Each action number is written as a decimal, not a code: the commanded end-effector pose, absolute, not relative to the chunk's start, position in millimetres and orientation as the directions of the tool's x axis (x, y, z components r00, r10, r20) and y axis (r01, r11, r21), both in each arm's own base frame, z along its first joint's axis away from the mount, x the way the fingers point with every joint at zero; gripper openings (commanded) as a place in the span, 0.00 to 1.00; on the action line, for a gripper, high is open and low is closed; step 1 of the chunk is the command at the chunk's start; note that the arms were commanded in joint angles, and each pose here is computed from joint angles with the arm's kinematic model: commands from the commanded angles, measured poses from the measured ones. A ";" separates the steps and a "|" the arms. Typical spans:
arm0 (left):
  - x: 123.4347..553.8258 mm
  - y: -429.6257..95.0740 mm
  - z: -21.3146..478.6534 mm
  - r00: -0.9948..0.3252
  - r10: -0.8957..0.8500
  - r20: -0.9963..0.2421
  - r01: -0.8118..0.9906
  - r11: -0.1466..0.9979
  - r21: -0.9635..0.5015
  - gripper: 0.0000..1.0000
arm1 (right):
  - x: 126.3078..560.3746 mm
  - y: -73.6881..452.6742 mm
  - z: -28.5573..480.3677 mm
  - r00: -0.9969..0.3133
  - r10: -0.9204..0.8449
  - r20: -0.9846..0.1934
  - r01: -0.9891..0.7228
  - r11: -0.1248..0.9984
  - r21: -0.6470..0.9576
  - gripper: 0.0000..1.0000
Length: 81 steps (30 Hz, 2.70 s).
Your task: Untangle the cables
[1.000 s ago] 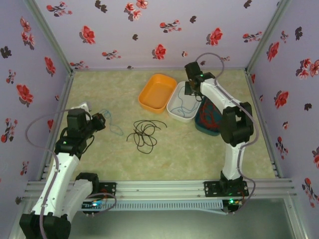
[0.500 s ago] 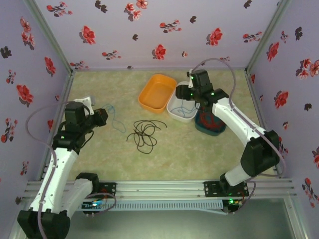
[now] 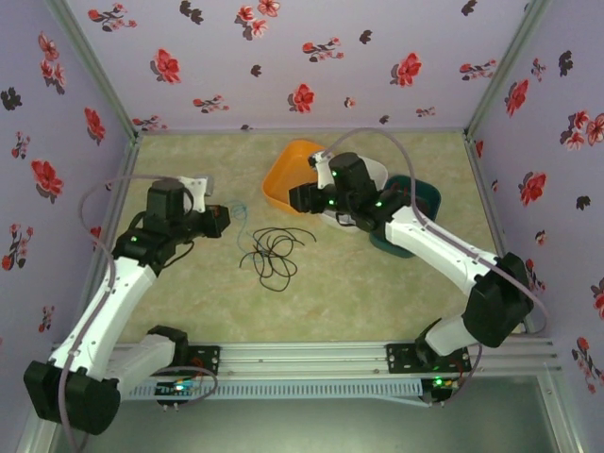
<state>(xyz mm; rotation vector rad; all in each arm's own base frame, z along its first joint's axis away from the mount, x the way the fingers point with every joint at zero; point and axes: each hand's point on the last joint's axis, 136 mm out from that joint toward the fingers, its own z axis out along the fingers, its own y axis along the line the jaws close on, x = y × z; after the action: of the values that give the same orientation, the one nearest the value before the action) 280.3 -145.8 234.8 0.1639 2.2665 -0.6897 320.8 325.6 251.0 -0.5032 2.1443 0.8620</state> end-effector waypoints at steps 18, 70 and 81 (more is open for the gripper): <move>296.9 -156.4 223.4 -0.732 -0.136 -0.668 0.277 0.836 -0.473 0.00 | 287.6 440.9 176.8 -0.789 -0.024 -0.614 -0.508 0.589 0.629 0.55; 286.6 -97.3 197.1 -0.750 -0.016 -0.661 0.131 0.976 -0.172 0.17 | 315.1 353.8 200.5 -0.642 0.042 -0.766 -0.402 0.832 0.383 0.00; 295.4 -75.9 170.5 -0.779 -0.061 -0.624 -0.008 0.996 -0.087 0.19 | 301.3 334.2 263.9 -0.577 0.071 -0.813 -0.441 0.812 0.384 0.00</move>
<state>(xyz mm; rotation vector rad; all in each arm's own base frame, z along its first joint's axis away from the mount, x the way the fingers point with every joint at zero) 294.1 -81.2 173.6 -0.0166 2.4559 -0.1419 302.9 343.3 252.2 -0.2592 2.0903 0.7514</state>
